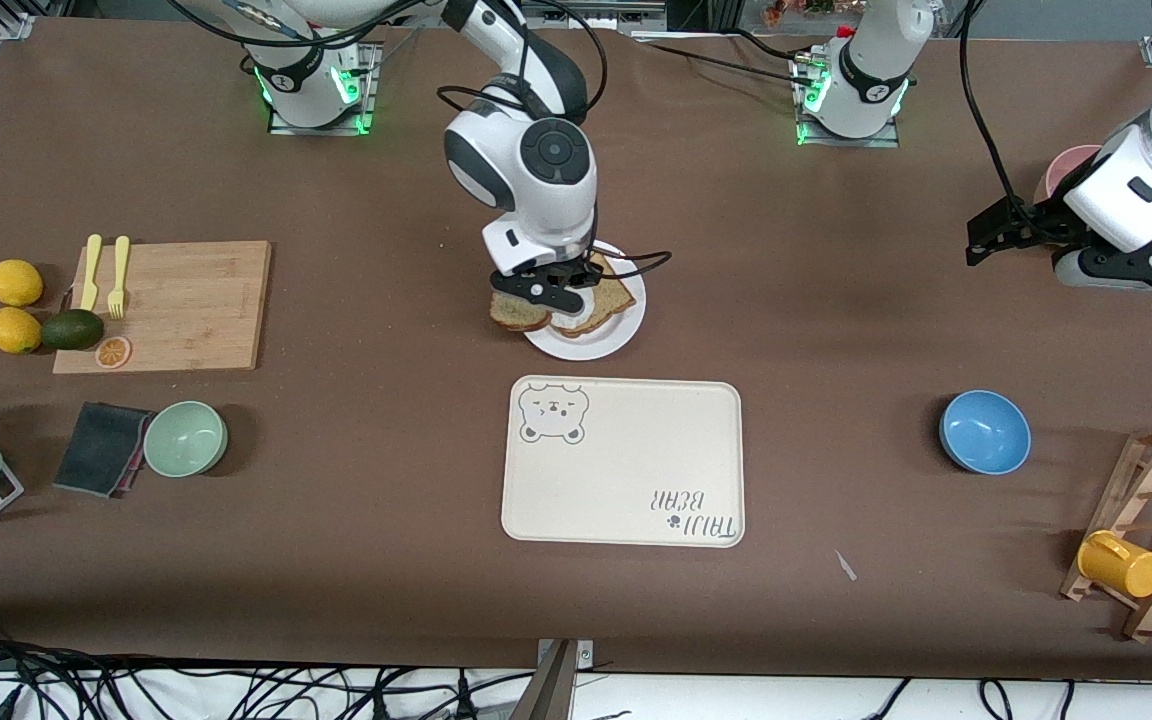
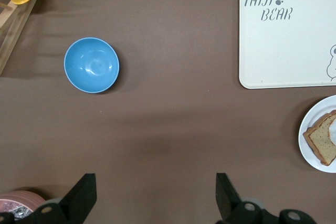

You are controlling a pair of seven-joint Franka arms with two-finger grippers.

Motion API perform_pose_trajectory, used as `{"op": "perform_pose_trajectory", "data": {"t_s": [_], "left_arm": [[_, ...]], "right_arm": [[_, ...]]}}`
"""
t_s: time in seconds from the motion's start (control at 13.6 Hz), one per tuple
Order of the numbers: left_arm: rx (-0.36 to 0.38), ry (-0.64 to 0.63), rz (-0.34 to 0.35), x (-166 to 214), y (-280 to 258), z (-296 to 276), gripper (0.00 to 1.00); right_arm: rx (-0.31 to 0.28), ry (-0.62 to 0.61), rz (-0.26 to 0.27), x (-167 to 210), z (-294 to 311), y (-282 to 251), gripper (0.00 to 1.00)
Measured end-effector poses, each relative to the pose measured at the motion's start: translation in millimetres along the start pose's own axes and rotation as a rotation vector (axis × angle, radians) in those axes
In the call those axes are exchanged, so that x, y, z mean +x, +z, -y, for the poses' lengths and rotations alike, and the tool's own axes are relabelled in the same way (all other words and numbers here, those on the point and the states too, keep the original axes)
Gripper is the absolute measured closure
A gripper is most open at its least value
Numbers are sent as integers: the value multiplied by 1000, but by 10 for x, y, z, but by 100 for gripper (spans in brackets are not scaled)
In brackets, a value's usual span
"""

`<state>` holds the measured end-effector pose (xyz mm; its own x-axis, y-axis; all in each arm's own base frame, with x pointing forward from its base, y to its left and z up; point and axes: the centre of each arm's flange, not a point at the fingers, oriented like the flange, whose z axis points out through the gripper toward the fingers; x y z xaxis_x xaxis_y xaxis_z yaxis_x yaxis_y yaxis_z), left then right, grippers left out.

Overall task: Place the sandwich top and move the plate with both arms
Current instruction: 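Lay the bread slice onto the egg sandwich and open the right gripper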

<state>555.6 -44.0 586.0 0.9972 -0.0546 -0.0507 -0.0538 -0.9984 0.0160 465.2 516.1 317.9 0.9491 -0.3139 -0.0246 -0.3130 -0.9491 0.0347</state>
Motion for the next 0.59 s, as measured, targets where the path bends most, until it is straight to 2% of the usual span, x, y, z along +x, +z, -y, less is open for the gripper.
{"op": "perform_pose_trajectory", "data": {"t_s": [0.37, 0.59], "left_arm": [[0, 0, 0, 0, 0, 0, 0], [0, 0, 0, 0, 0, 0, 0]], "right_arm": [[41, 58, 6, -305, 237, 308, 92], [55, 77, 7, -314, 269, 390, 92]]}}
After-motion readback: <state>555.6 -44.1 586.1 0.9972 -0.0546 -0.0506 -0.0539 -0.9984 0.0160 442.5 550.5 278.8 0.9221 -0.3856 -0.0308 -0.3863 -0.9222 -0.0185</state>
